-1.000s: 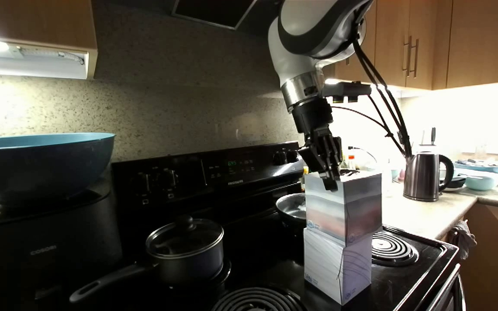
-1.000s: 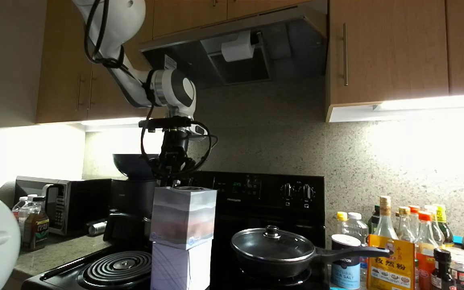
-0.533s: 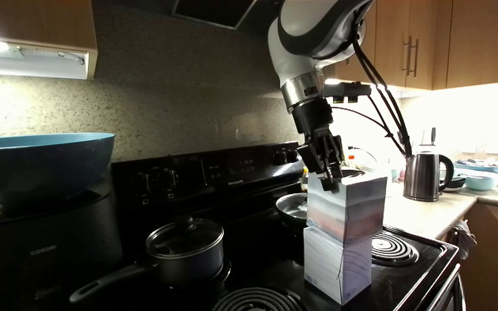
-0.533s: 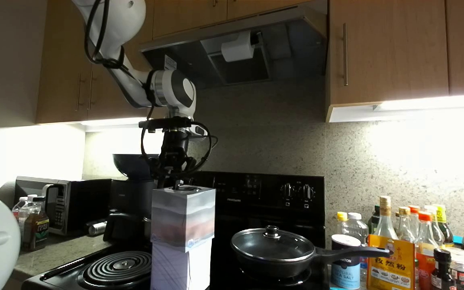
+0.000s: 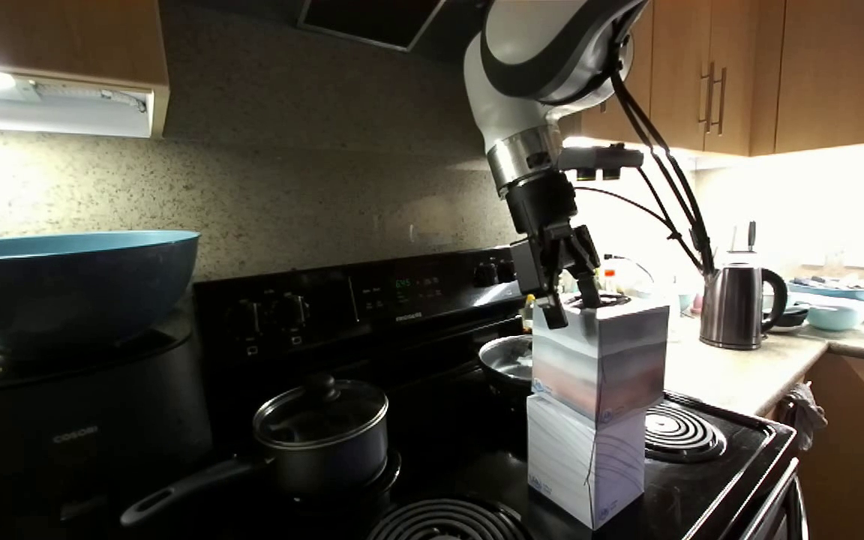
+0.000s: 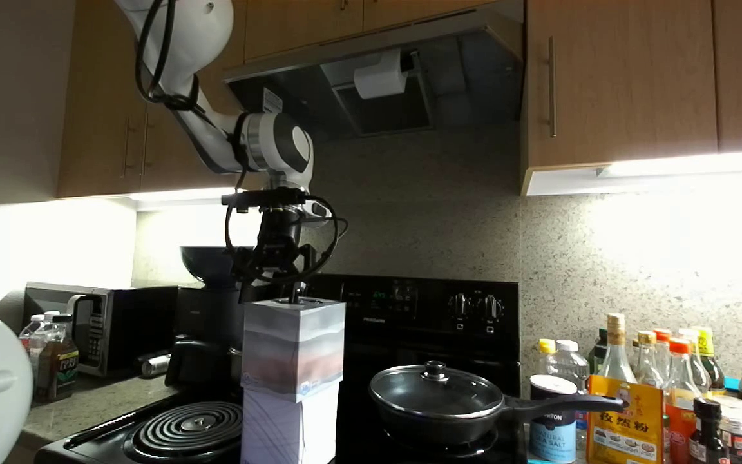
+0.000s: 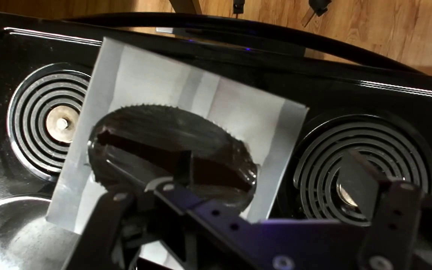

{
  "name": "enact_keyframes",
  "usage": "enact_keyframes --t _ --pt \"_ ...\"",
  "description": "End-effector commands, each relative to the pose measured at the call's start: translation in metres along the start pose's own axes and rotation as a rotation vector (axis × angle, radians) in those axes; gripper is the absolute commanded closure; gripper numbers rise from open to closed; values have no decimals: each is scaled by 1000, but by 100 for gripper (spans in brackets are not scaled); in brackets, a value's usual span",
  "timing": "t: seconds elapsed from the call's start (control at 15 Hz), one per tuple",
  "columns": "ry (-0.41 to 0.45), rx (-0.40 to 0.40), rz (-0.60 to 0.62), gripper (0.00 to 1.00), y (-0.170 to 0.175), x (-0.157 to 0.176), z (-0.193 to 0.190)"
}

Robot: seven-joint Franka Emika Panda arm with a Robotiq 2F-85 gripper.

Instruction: Put the tissue dispenser over the other

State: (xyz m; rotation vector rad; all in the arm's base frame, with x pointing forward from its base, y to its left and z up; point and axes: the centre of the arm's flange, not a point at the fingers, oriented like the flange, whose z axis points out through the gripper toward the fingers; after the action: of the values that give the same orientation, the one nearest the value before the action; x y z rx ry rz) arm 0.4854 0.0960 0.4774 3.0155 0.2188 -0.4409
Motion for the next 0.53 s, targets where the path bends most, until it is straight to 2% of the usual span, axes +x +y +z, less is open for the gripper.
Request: enact_keyframes --t 0.0,0.47 --pt "16 -34 -21 0 -4 -4 -12" --pt "152 -223 -87 0 -37 -12 -62"
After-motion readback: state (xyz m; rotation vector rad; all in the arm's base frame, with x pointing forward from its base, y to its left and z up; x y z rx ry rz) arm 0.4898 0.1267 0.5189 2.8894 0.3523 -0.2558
